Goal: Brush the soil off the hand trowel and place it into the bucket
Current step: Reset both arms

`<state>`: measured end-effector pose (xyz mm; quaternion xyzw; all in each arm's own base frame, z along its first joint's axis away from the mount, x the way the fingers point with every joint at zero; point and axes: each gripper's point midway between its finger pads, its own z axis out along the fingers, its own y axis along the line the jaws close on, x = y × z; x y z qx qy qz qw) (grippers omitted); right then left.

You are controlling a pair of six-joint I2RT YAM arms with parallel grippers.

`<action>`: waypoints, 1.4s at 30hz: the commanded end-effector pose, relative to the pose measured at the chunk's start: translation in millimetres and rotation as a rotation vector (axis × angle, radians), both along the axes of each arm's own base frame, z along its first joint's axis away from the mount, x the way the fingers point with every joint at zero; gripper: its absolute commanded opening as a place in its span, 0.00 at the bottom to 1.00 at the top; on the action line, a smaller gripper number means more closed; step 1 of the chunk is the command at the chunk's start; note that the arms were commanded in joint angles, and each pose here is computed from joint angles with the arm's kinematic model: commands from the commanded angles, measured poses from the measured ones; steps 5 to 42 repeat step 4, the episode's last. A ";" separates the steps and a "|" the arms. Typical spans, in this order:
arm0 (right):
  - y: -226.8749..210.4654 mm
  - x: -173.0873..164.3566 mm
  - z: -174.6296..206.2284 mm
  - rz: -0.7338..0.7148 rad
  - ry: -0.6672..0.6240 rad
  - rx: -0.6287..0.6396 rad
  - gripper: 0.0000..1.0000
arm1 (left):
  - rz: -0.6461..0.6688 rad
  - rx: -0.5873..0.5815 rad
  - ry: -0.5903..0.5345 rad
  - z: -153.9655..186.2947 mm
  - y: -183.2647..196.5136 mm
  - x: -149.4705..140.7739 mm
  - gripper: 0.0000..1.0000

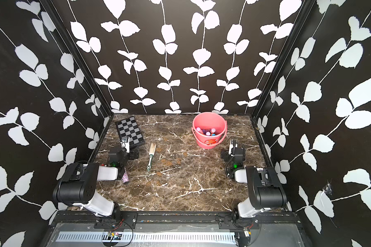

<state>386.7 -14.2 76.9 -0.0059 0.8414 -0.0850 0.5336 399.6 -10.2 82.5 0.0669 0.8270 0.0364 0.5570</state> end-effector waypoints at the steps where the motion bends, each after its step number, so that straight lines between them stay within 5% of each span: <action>1: 1.0 8.7 15.1 0.005 -0.054 0.007 0.99 | -0.018 0.006 -0.025 11.5 -4.1 3.5 0.99; 42: 1.1 8.7 15.1 0.006 -0.054 0.008 0.99 | -0.024 0.006 -0.028 12.1 -5.1 2.8 0.99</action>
